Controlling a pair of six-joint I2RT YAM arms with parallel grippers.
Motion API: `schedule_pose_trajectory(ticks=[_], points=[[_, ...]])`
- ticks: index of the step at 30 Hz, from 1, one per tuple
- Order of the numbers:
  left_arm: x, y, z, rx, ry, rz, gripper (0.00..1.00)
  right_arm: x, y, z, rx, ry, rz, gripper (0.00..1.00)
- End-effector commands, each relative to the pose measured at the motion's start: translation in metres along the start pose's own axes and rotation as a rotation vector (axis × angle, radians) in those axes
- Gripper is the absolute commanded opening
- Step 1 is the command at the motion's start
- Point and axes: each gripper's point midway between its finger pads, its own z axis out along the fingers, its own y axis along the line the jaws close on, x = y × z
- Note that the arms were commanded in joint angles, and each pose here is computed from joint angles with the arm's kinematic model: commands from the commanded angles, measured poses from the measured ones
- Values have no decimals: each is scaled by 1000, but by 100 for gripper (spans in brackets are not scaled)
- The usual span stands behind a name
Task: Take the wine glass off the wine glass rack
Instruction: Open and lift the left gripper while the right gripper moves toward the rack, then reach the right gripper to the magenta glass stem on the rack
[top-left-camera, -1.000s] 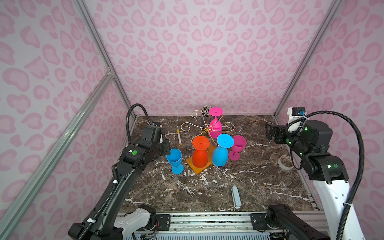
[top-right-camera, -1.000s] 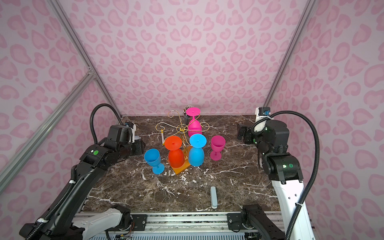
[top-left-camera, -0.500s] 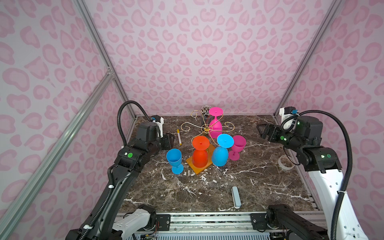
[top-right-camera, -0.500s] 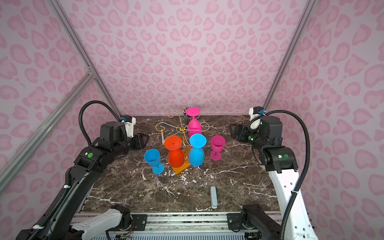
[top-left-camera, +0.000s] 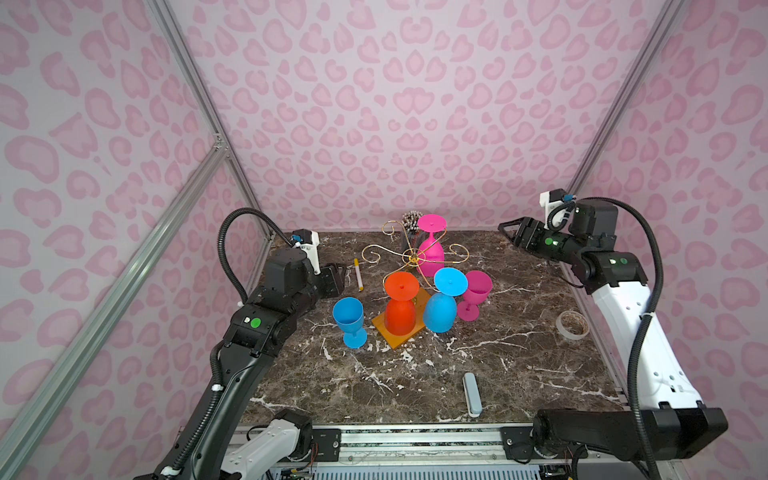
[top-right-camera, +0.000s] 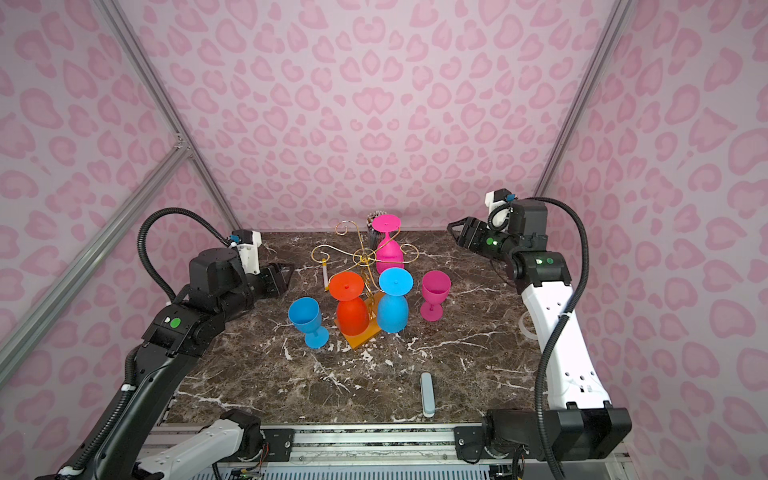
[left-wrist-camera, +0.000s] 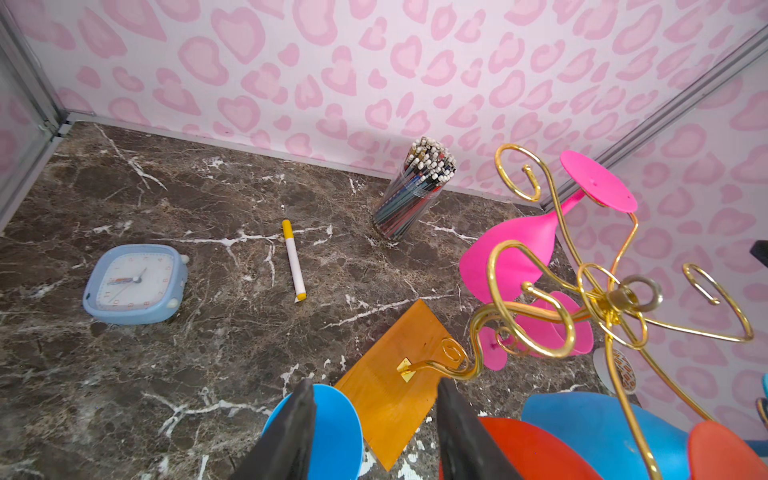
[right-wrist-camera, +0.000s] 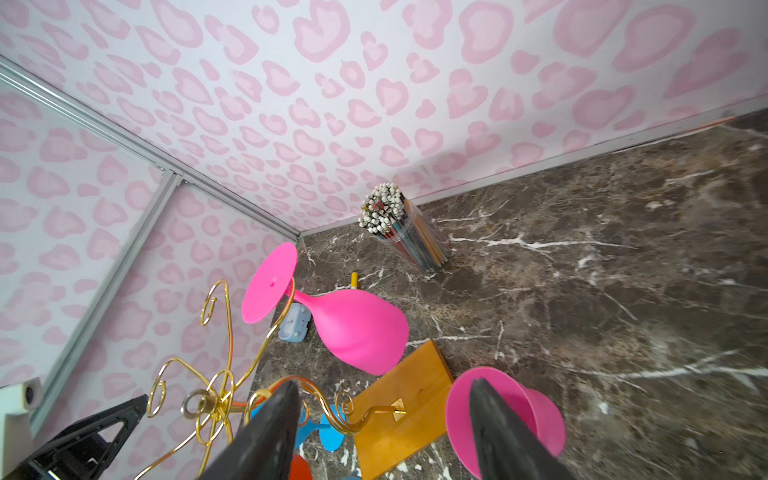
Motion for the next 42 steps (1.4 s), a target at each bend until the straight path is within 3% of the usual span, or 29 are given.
schedule_pose_trajectory(ticks=[1, 14, 24, 42], points=[[-13, 1, -5, -8, -68, -11, 49, -8, 20, 22, -179, 25, 55, 61], [-21, -6, -2, 23, -77, -16, 50, -1, 59, 90, -381, 164, 120, 48], [-17, -9, -2, 44, -65, -22, 50, -1, 72, 118, -488, 216, 198, 33], [-12, -8, -6, 50, -66, -25, 50, 23, 73, 134, -454, 332, 198, 34]])
